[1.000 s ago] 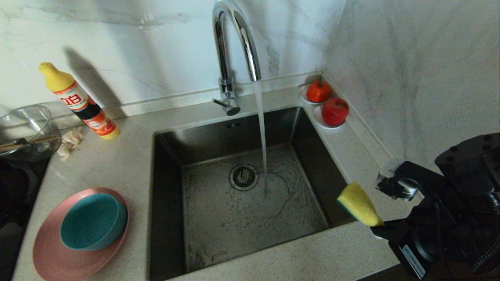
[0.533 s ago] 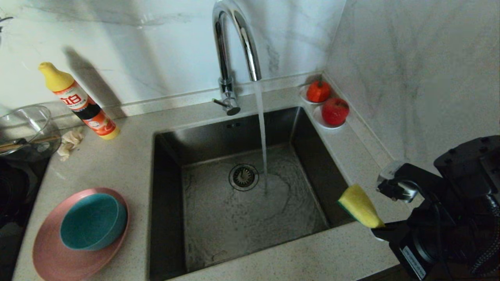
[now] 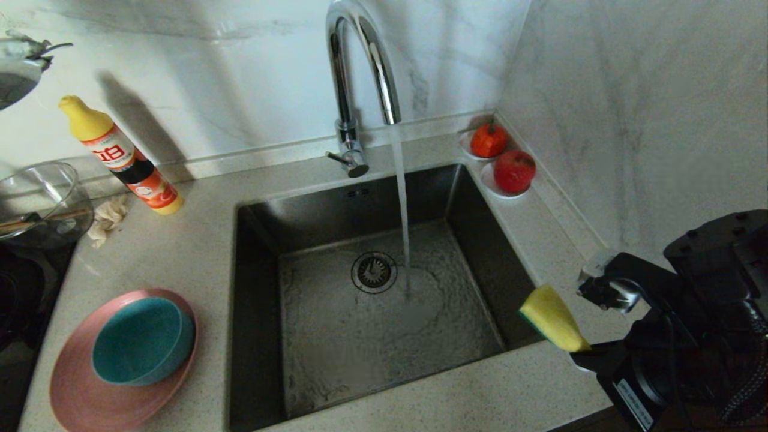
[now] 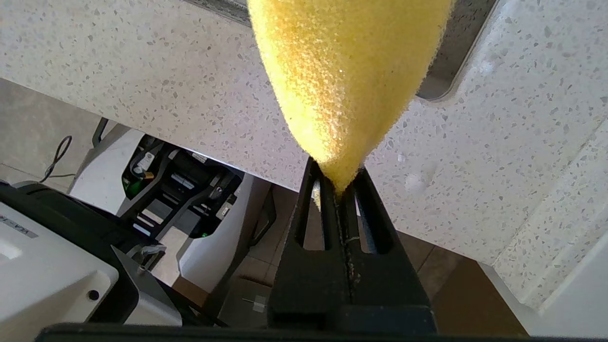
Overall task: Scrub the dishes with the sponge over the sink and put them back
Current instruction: Rinse the spoon
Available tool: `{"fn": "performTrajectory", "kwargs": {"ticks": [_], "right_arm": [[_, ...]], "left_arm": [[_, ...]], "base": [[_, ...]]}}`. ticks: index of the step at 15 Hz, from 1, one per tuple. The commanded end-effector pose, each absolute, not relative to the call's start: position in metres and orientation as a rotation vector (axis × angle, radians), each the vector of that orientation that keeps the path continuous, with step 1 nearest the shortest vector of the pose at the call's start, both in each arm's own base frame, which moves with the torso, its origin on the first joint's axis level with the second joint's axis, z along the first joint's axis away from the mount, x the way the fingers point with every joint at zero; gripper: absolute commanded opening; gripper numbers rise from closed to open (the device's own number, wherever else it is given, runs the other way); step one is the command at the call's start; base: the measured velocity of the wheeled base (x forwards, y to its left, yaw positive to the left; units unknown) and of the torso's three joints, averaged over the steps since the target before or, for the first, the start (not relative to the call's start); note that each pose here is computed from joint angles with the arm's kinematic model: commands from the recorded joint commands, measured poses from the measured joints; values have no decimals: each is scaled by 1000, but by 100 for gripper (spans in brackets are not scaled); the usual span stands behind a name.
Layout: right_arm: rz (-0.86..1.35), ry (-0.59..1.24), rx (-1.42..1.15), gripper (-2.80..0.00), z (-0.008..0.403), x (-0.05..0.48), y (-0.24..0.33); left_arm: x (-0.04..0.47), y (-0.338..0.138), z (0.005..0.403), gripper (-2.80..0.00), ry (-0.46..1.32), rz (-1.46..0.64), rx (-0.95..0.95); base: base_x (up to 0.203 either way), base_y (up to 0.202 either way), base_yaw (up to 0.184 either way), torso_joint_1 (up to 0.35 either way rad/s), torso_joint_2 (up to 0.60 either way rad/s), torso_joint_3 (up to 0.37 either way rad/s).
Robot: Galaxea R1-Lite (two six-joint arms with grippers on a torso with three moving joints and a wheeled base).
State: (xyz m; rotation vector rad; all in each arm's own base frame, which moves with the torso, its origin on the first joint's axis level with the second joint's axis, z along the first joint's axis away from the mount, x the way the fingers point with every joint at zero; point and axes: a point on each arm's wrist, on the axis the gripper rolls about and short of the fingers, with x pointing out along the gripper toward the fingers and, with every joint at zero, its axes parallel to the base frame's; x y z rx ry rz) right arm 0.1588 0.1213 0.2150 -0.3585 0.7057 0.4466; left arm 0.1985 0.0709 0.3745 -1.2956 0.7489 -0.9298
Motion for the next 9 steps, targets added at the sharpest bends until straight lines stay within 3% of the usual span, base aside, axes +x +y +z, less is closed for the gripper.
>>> {"fn": "performTrajectory", "kwargs": {"ticks": [1,9], "right_arm": [[445,711,-355,-280,214,159,121],[443,678,-337,-280,218,161,121]], "left_arm": [[198,67,373,-280,773,-936,-1295],[193,51,364,-280,828,-983,-1290]], "base": [[0,0,0,0,0,0],[0,0,0,0,0,0]]}}
